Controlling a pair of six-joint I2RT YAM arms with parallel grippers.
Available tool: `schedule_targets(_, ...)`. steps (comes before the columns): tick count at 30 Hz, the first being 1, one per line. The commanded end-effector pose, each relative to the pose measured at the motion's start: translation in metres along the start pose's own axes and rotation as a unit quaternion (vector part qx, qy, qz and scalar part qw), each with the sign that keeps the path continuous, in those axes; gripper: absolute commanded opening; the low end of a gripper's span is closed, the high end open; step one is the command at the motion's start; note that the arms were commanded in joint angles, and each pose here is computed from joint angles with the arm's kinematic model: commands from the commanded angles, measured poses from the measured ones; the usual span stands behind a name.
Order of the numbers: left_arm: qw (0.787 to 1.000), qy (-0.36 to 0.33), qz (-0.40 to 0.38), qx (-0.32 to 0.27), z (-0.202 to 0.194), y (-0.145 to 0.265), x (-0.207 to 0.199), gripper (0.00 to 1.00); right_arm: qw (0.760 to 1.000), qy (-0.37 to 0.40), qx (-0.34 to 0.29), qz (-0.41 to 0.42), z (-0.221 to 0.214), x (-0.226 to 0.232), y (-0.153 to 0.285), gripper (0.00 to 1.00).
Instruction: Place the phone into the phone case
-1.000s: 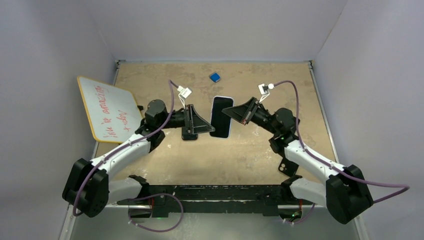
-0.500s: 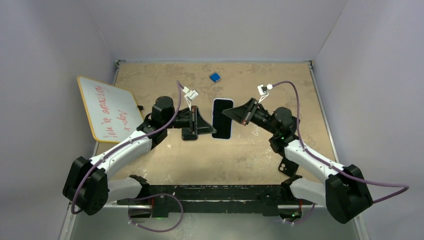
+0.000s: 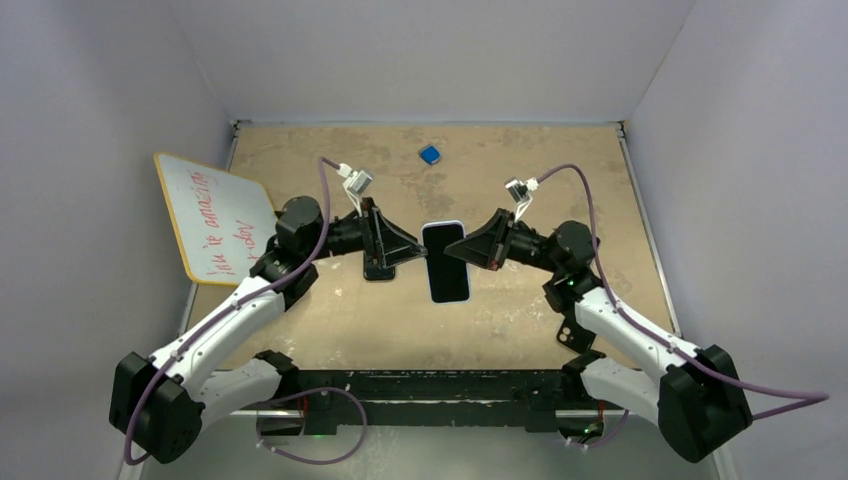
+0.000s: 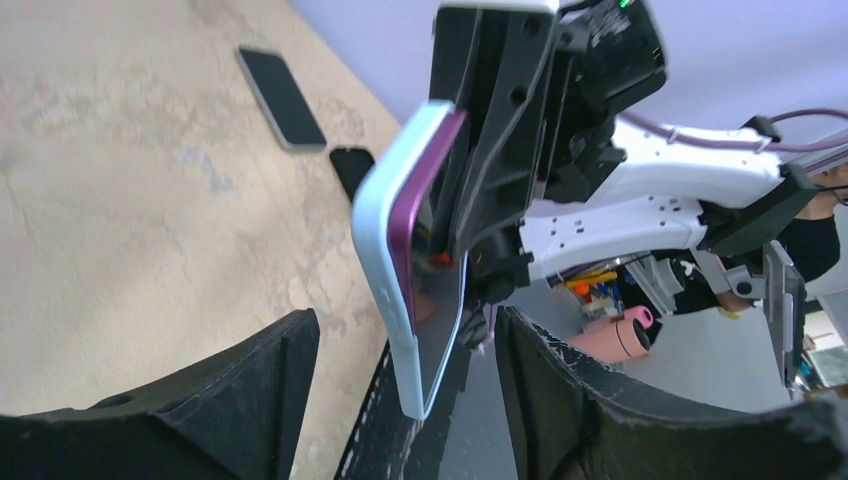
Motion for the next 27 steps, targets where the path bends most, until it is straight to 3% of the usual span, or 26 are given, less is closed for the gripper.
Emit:
schedule_targets(1, 0.997, -0.041, -0.022, -0.064, 0.036, 0.003, -0.016, 0.67, 0.995, 0.069, 0.031, 0.065, -0.01, 0.036, 0.009, 0.06)
schedule_targets(10, 0.996, -0.021, -0.074, -0.049, 0.031, -0.005, -0.022, 0.56, 0.994, 0.062, 0.045, 0.074, -0.014, 0.04, 0.01, 0.08)
schedule_targets(12, 0.996, -0.02, -0.074, -0.048, 0.029, -0.005, -0.021, 0.46, 0.994, 0.061, 0.048, 0.075, -0.014, 0.039, 0.009, 0.08)
schedule_targets(16, 0.996, -0.034, -0.069, -0.051, 0.028, -0.006, -0.017, 0.11, 0.995, 0.056, 0.043, 0.07, -0.012, 0.036, 0.008, 0.09)
schedule_targets(18, 0.997, -0.045, -0.038, -0.051, 0.026, -0.006, -0.007, 0.0, 0.996, 0.05, 0.04, 0.063, -0.01, 0.034, 0.006, 0.17)
schedule_targets(22, 0.997, -0.068, 0.011, -0.038, 0.023, -0.006, 0.011, 0.0, 0.999, 0.023, 0.039, 0.026, -0.007, 0.021, 0.003, 0.35)
schedule_targets(27, 0.998, -0.064, -0.015, -0.024, 0.017, -0.009, 0.007, 0.0, 0.999, 0.013, 0.022, 0.03, 0.003, 0.028, -0.002, 0.49)
Point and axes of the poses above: each gripper's point midway between its finger pads, its own y axis back along the fingers, its own x axis along the line the jaws close on, z = x × y, the point moved 1 cm from there along y, back along the fingers, and after that the axes turned 13 degrees about -y, right-handed, at the moved point
